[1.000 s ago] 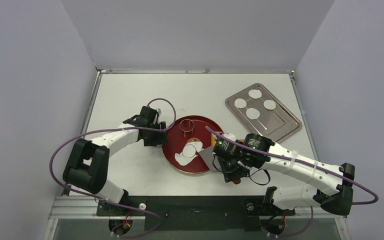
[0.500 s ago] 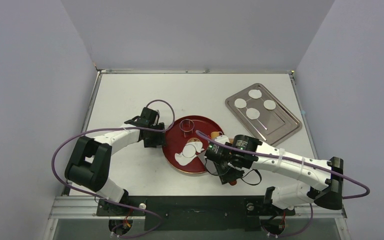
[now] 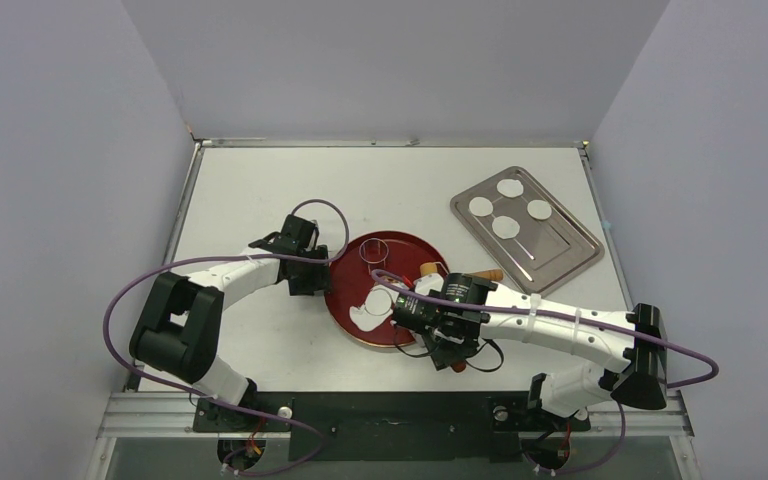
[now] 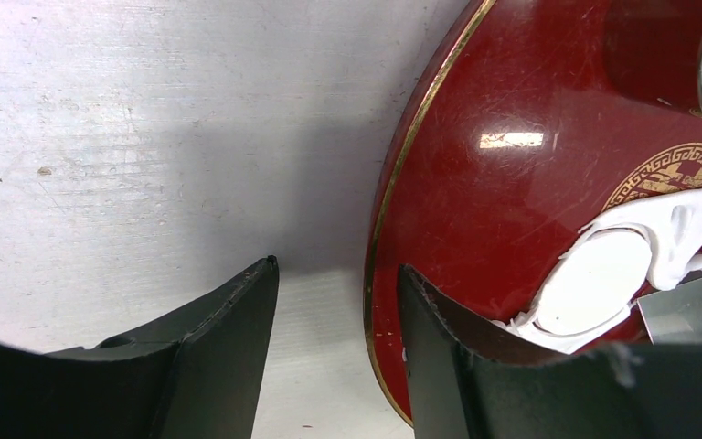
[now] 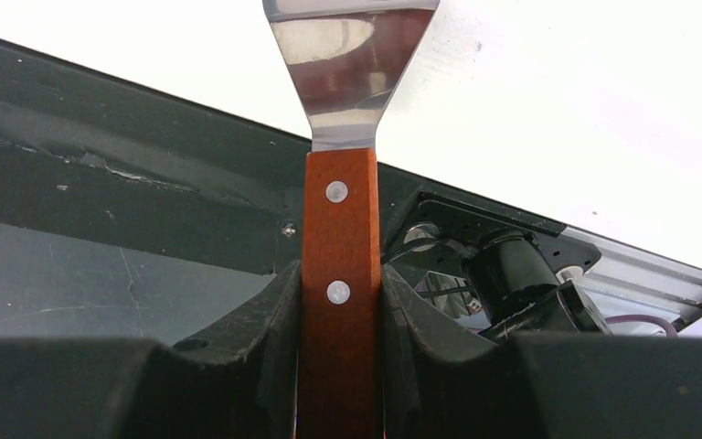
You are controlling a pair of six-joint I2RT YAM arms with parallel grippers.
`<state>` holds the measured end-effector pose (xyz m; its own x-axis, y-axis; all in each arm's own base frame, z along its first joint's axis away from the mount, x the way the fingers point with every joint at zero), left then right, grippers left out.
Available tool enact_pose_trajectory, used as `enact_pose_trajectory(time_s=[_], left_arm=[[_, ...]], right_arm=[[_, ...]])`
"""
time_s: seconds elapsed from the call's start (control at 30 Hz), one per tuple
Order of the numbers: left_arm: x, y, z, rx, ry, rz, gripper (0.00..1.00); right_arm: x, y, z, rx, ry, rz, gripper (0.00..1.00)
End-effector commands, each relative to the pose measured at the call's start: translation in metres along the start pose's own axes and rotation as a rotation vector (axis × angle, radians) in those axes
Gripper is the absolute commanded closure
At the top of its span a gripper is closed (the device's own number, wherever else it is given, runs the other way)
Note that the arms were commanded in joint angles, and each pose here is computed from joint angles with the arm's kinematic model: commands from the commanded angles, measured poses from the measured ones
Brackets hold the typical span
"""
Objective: Roll out the dumpling wrappers from the dough
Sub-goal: Remove the dumpling wrapper from the work surface.
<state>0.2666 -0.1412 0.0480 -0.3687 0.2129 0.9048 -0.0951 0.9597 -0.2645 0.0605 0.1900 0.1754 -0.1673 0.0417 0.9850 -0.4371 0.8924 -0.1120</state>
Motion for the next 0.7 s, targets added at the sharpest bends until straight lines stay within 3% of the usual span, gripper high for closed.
enact_pose_trajectory(time_s=[0.0, 0.67], left_arm=[[0.004, -0.004, -0.006, 0.009, -0.039, 0.017, 0.52], [0.0, 0.003, 0.0, 0.0, -0.043, 0.005, 0.71]], right_arm=[[0.008, -0.005, -0.004, -0.017, -0.048, 0.024, 1.0], [-0.003, -0.006, -0.042, -0.071, -0.177, 0.042, 1.0]])
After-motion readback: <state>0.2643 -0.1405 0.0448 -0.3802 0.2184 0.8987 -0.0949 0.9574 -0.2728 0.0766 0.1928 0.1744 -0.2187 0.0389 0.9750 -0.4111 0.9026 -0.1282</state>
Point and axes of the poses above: each gripper's point midway between its finger pads, its own x axis back along the fingers, its own y axis along the line the jaws close on, z = x × y, the point moved 3 cm from there along x, back along the fingers, and after that the axes turned 2 degrees about x, right-handed, at the moved point
